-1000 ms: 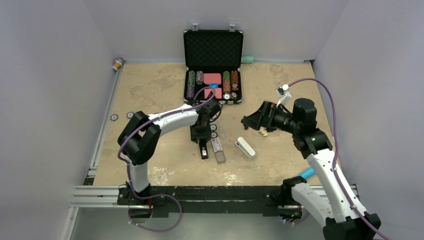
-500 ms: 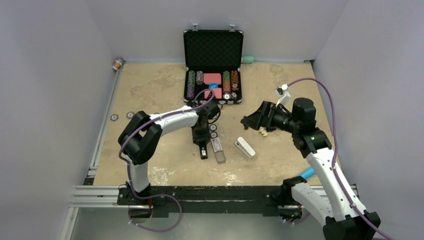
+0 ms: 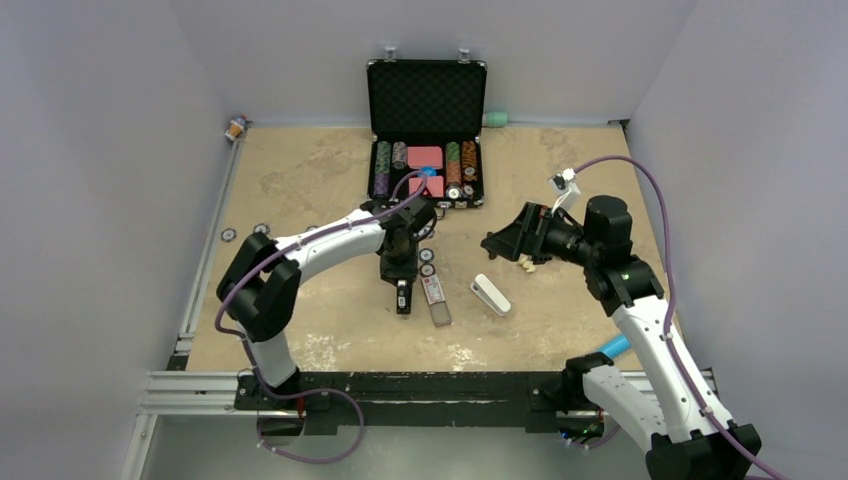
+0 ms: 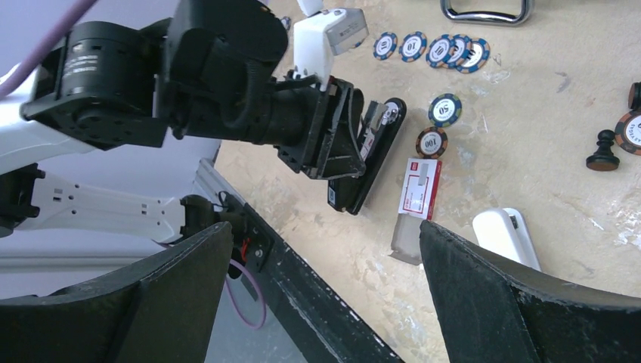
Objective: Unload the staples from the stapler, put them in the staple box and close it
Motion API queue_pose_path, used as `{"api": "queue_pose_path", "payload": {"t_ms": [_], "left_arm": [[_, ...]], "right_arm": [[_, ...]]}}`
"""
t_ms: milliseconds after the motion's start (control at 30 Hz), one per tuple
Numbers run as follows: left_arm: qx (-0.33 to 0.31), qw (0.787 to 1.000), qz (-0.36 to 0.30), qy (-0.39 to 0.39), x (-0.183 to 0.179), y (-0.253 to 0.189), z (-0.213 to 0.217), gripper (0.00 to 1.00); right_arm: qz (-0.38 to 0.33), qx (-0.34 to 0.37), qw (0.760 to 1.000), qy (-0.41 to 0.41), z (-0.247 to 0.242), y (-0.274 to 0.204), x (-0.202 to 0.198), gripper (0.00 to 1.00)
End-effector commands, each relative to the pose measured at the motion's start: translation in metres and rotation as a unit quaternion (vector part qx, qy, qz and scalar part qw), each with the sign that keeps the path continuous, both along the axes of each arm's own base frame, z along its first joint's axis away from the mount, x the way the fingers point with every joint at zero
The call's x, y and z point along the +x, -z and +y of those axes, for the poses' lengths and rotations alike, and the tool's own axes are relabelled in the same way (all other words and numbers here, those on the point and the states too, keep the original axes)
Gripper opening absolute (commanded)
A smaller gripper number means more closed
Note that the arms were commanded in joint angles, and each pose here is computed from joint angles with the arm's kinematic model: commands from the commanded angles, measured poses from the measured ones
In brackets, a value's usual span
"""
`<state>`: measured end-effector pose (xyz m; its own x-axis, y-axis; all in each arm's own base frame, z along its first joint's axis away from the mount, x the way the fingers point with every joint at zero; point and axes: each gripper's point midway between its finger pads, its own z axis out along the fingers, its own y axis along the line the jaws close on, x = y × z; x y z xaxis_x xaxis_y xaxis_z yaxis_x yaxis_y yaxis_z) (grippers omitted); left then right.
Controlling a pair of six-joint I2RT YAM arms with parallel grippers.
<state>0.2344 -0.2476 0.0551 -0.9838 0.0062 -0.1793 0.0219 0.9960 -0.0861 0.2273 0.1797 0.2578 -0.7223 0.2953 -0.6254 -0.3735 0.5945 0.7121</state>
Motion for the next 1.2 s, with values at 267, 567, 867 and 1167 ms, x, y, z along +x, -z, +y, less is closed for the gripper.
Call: {"api": "queue_pose_path", "payload": {"t_ms": [267, 567, 867, 1167], "left_arm": [[-0.072, 0.993, -0.037, 0.085, -0.004, -0.044, -0.013, 0.00], [-0.121, 0.980, -0.090, 0.130, 0.000, -0.098, -0.020, 0.00], [-0.168, 0.962, -0.137, 0.164, -0.002, -0.161, -0.025, 0.00], [-0.246, 0.931, -0.180, 0.202, -0.008, -0.241, -0.041, 0.00]], "right_arm": [[-0.027, 0.003, 0.999, -0.019, 0.003, -0.008, -0.001, 0.98], [-0.031, 0.007, 0.999, -0.035, 0.006, -0.010, -0.005, 0.96], [-0.043, 0.022, 0.995, -0.085, 0.015, -0.021, -0.013, 0.99], [-0.124, 0.064, 0.986, -0.086, 0.019, -0.083, -0.015, 0.99]]}}
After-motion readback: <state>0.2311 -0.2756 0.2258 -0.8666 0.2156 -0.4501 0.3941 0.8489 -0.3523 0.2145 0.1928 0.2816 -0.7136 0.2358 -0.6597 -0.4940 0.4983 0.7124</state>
